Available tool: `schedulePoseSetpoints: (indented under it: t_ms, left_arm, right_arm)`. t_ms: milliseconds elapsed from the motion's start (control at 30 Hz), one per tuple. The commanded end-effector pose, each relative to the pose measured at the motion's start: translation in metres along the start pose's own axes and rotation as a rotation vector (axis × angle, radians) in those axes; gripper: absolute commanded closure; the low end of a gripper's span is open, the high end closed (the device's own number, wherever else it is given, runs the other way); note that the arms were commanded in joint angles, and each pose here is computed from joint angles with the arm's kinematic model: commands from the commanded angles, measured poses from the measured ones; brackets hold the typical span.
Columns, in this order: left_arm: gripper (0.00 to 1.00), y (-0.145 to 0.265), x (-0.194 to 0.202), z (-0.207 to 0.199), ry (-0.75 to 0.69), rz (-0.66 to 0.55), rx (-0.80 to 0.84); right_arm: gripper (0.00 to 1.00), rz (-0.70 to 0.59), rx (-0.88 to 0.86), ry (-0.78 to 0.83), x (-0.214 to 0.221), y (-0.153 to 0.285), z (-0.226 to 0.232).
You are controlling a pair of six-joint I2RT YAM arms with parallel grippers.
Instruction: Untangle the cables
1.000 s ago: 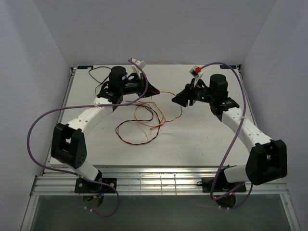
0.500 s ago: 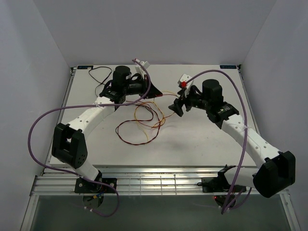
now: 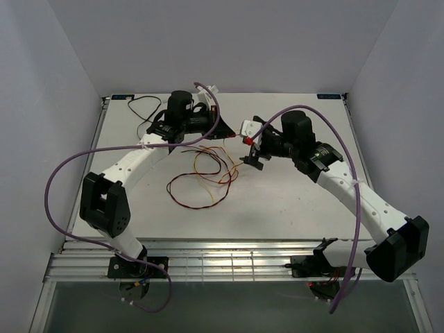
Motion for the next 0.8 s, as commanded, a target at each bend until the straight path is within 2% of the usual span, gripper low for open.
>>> schedulePoseSetpoints:
  t_ms: [0,267,767]
  left_arm:
    - [1.0,0.005,-0.007,-0.016,-0.015,-0.013,0.013]
    - [1.0,0.007,-0.003,-0.02,-0.014,-0.014,0.003]
    - [1.0,0.014,0.002,-0.036,-0.038,-0.016,0.014]
  right_arm:
    - [0.1,-0.032,-0.059,0.109,-0.014,0.004,0.0]
    - [0.1,-0.085,-0.197,0.141,-0.019,0.001,0.015]
    - [0.09,-0.016,-0.148,0.102,-0.01,-0.017,-0.001]
Point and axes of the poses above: each gripper's point midway between its finger pads, its own y axis back along the fingers, its own z axis along the line the jaws close on, x = y × z, the point moved 5 cm from there along y, back along the fingers, and after that the axes turned 1 degree about y, right-handed, at the moved point
